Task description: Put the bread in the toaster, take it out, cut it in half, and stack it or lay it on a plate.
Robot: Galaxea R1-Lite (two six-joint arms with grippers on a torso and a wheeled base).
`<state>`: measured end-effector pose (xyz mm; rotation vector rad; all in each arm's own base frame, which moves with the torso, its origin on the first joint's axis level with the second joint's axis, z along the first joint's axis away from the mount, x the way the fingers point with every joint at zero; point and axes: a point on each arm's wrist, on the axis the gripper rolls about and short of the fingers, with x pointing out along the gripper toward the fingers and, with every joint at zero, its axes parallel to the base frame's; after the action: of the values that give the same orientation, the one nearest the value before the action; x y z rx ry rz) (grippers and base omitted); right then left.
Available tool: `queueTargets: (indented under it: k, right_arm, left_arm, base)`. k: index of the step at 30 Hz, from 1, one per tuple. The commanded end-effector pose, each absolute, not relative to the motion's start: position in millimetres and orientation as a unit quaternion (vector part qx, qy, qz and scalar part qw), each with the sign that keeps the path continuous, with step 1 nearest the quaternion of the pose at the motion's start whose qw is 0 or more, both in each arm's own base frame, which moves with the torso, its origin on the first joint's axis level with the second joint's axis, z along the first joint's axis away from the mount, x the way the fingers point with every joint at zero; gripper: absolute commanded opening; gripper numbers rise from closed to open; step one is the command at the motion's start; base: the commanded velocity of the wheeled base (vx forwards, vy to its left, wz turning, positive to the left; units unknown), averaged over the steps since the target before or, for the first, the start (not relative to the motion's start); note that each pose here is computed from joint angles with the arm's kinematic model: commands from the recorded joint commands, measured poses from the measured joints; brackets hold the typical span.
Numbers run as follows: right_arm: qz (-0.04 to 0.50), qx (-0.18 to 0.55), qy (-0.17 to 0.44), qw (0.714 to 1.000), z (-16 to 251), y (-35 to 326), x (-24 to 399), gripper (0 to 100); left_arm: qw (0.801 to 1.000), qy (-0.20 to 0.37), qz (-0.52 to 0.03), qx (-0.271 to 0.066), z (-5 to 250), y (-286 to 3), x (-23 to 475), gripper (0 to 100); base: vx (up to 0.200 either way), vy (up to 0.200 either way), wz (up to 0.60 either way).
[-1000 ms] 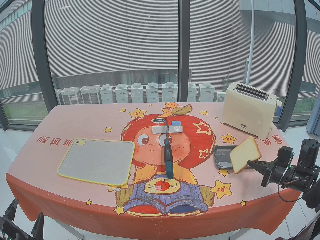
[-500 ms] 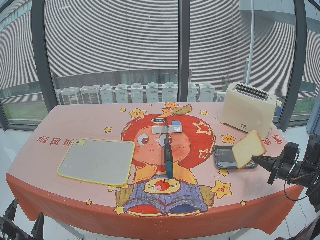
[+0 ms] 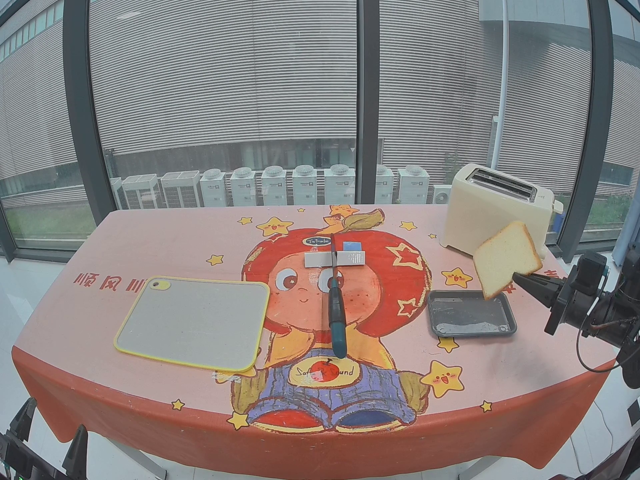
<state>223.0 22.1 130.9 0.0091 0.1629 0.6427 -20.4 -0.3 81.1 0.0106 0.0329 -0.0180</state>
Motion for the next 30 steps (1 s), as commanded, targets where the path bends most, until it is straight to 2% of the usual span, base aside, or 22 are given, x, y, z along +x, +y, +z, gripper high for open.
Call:
queueTargets:
  k: [1,24,30]
  right_arm:
    - [0.315,-0.003,0.055,0.947,143.7,22.4,235.1,0]
    - [0.286,-0.074,0.035,0.955,187.8,2.9,271.1,0]
    - [0.297,-0.096,0.037,0.949,193.6,-3.2,275.4,0]
  left_arm:
    - [1.0,0.026,-0.009,0.005,76.2,-0.3,-19.1,100]
    - [1.0,0.026,-0.009,0.005,76.2,-0.4,-19.1,100]
    - [1.0,0.026,-0.009,0.005,76.2,-0.3,-19.1,100]
  base:
    - [0.0,0.0,0.0]
    - [0.0,0.0,0.0]
    - [0.0,0.0,0.0]
